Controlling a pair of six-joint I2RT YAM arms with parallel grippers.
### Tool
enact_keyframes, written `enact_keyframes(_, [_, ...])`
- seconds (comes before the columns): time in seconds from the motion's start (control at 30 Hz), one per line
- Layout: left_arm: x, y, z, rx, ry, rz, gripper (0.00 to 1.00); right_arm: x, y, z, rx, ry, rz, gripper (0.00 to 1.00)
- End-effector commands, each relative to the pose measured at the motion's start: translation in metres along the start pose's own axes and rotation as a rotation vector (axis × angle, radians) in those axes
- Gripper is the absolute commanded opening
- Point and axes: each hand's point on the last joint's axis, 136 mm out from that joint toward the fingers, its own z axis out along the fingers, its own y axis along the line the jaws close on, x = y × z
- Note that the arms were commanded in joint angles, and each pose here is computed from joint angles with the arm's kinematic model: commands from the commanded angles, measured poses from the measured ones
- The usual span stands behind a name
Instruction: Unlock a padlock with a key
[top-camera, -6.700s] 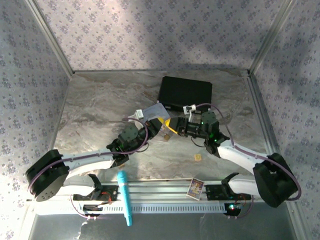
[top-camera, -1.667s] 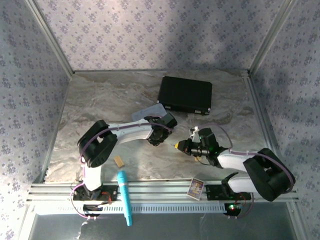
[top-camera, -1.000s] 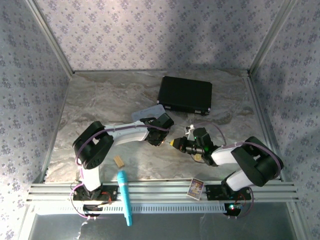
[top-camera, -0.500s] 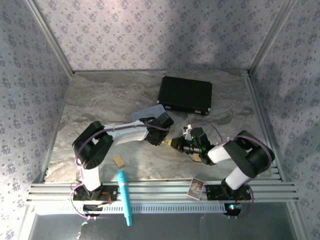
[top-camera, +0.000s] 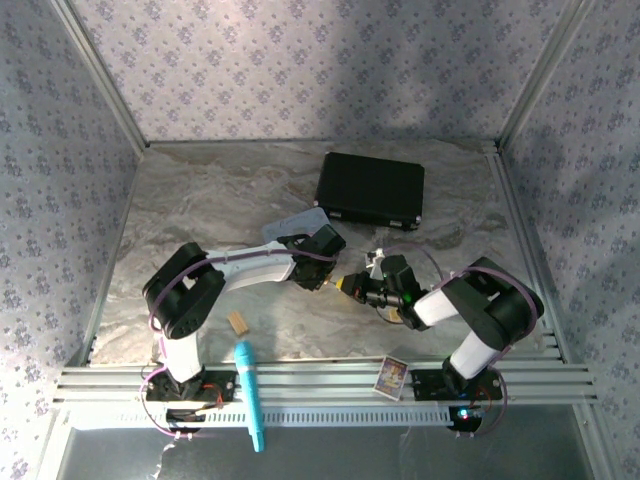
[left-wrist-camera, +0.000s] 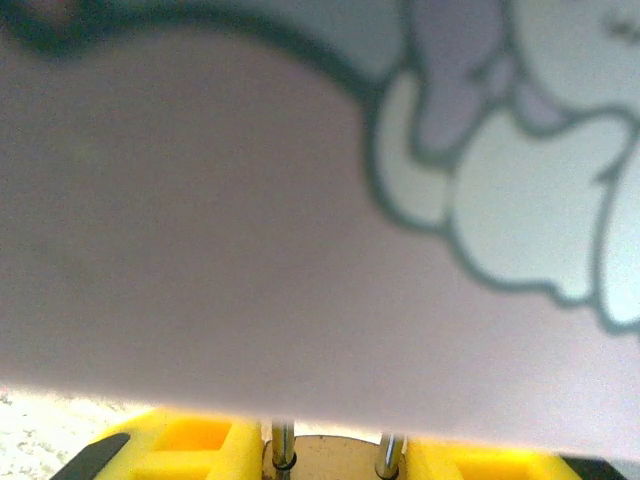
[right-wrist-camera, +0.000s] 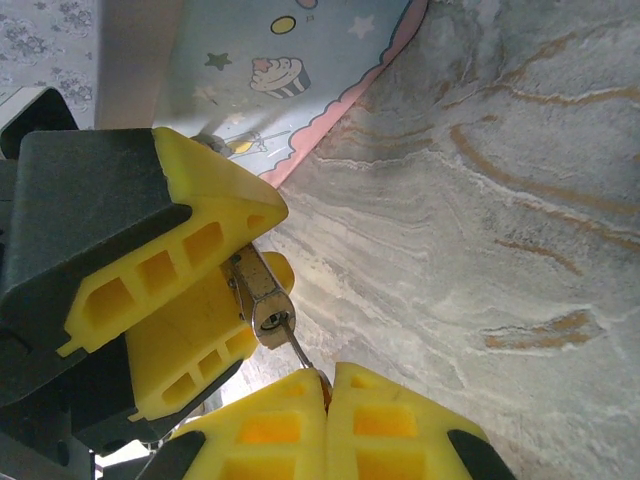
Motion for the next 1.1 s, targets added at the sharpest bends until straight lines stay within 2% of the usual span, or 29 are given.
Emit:
enact_keyframes(0.0, [0.009, 0.012, 0.0, -0.039, 0.065, -0.045, 0.31, -0.01, 0.009, 0.0, -0.017, -0.05, -0.025, 0.0])
enact_keyframes(0.77, [0.015, 0.007, 0.006, -0.053, 0.076, -0.047, 0.3, -0.015, -0.002, -0.007, 0.023, -0.121, -0.015, 0.0])
enact_keyframes(1.07, [0.02, -0.001, 0.007, -0.044, 0.091, -0.03, 0.3, -0.016, 0.011, 0.0, -0.024, -0.103, -0.036, 0.0])
